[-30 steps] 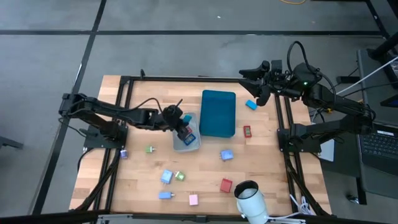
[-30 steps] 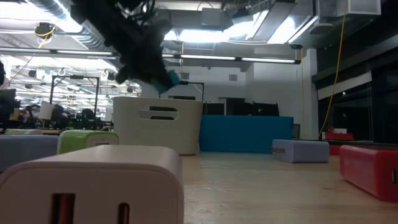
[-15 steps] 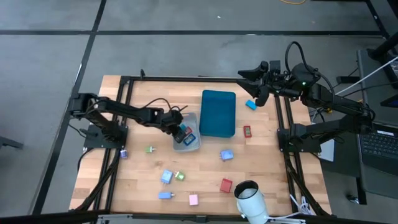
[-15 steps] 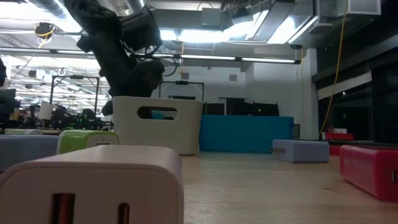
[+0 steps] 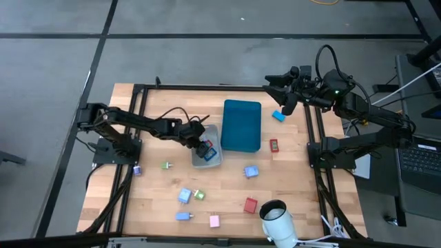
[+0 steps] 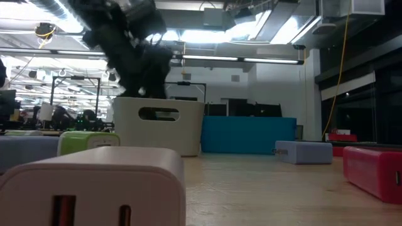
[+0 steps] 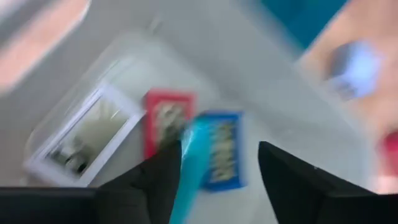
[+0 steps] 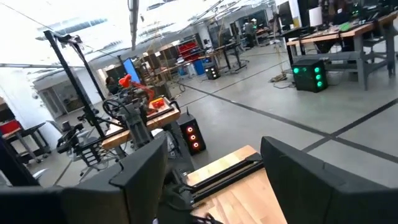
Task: Pick & Place Office items
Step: Put the left light blue timer into the gray bin, then put the light blue timer into the gray bin
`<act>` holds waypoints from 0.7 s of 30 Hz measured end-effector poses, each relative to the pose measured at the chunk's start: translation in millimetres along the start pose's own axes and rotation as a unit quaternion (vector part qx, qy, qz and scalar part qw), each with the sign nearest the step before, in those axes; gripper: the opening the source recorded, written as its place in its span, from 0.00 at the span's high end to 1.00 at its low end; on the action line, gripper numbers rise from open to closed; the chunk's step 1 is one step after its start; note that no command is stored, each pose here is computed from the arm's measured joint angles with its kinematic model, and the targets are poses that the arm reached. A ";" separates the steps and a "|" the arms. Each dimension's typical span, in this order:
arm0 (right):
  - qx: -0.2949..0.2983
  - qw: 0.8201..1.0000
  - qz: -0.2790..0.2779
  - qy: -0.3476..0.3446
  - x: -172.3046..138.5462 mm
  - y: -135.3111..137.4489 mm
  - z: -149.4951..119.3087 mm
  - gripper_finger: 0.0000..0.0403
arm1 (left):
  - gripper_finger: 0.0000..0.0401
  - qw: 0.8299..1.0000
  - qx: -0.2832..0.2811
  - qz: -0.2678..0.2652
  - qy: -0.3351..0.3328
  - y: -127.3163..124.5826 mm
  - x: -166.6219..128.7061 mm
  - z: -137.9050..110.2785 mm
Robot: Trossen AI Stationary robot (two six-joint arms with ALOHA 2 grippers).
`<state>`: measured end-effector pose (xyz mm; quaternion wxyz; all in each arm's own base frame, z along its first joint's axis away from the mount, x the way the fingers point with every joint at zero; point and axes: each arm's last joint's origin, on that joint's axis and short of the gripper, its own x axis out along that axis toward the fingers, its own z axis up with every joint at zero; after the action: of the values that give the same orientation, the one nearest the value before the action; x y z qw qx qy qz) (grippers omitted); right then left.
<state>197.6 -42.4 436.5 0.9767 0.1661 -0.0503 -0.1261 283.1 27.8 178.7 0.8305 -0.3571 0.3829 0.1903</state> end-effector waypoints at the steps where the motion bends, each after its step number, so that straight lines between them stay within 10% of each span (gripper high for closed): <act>1: -0.007 1.000 -0.005 -0.001 0.1 -0.3 -0.1 0.34 | 0.45 1.000 0.003 -0.009 -0.013 -4.5 -6.0 4.9; 6: -0.056 0.990 -0.113 0.056 -4.4 -10.1 -6.5 0.34 | 0.37 0.990 0.035 -0.034 -0.130 -31.9 -55.0 39.3; 11: -0.100 0.934 -0.265 0.217 -14.7 -32.8 -13.5 0.34 | 0.36 0.973 0.071 -0.022 -0.220 -48.1 -110.7 70.2; 21: -0.077 0.830 -0.297 0.467 -2.9 -82.0 -66.0 0.34 | 0.36 0.950 0.114 -0.013 -0.292 -58.9 -165.3 105.8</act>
<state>185.2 -95.9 346.7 0.8091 0.1365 0.4730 -0.3210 265.9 59.4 380.4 0.9435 -0.1943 0.1382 0.2303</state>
